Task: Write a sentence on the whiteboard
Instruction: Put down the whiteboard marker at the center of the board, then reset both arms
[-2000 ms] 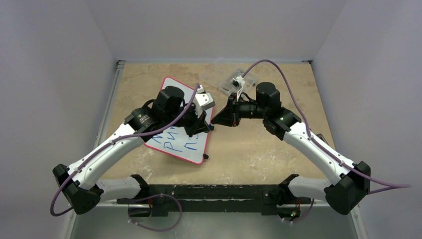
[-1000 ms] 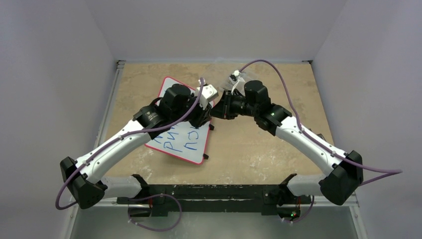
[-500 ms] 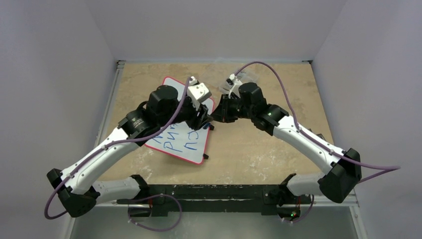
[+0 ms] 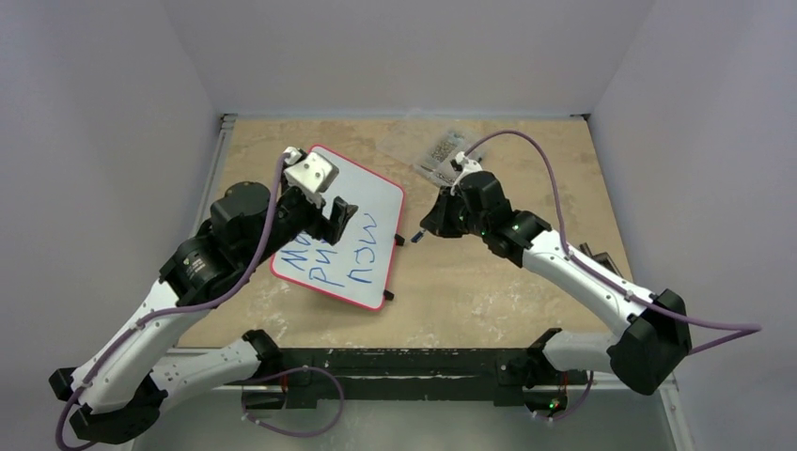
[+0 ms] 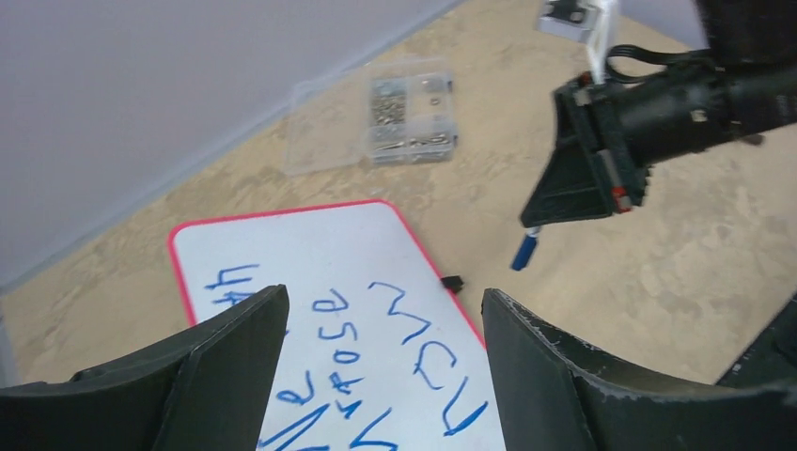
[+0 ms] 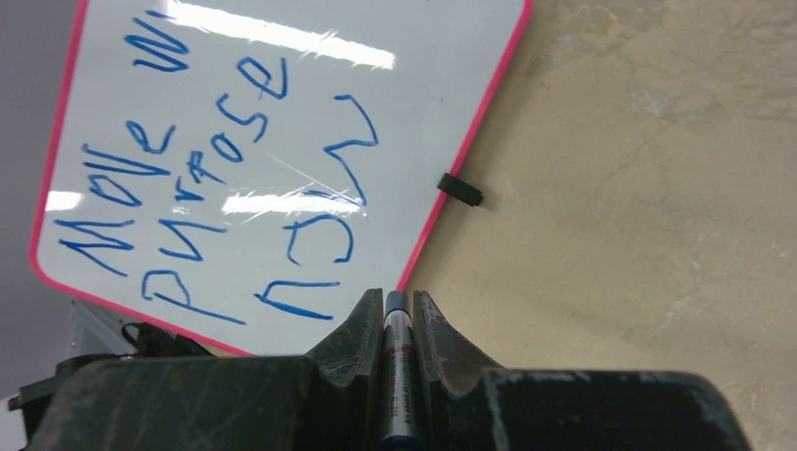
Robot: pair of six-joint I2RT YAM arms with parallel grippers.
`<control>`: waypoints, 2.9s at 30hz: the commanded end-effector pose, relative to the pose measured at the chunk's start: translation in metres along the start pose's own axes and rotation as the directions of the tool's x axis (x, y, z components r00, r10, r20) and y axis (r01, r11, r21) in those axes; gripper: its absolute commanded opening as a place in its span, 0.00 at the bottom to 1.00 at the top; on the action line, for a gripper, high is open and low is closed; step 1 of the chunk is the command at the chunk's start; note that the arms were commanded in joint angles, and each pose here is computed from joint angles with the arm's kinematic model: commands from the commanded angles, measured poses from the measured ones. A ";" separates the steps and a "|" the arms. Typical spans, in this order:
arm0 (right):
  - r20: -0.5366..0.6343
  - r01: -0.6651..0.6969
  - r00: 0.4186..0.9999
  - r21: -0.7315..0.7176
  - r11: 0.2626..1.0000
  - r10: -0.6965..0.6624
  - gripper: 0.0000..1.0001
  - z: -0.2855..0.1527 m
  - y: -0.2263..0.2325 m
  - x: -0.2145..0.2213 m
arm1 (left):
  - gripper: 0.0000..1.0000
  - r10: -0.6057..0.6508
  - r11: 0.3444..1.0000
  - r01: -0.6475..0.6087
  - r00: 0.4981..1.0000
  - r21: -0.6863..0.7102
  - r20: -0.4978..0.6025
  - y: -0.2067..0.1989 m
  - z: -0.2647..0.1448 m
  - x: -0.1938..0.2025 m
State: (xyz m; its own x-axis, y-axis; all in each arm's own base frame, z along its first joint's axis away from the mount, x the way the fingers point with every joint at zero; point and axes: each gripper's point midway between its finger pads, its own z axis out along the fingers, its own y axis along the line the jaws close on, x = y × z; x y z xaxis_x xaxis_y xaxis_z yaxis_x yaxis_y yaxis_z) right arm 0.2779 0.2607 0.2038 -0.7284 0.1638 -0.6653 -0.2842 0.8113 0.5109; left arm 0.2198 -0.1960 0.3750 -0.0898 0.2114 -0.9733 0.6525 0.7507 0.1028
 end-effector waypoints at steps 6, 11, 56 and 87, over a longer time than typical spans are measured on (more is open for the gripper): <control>0.113 -0.071 0.992 0.065 0.995 0.064 0.00 0.011 -0.035 0.006 | 0.91 -0.044 0.936 0.025 0.998 -0.350 -0.044 0.071 -0.005 0.030; 0.110 -0.094 0.990 0.099 0.991 0.083 0.00 0.023 -0.055 0.020 | 1.00 -0.065 0.916 0.044 0.997 -0.399 -0.040 0.084 -0.008 0.042; 0.172 -0.040 0.985 0.406 0.913 -0.033 0.99 -0.009 -0.133 -0.003 | 0.95 -0.112 0.899 0.084 0.993 -0.430 -0.040 0.091 -0.011 0.057; 0.645 0.122 0.760 -0.016 0.992 -0.083 0.99 -0.124 -0.026 -0.091 | 0.94 -0.109 0.891 0.089 0.994 -0.445 -0.020 0.093 -0.016 0.056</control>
State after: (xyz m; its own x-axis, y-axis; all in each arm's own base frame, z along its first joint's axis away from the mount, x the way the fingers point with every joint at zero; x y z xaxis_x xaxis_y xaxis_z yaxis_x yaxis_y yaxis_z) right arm 0.2739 0.1561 0.3030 -0.1857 0.3965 -0.8990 -0.3538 0.8266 0.4377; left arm 0.2606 -0.1067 0.3213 -0.2122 0.1839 -0.9598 0.2662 0.9559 0.1243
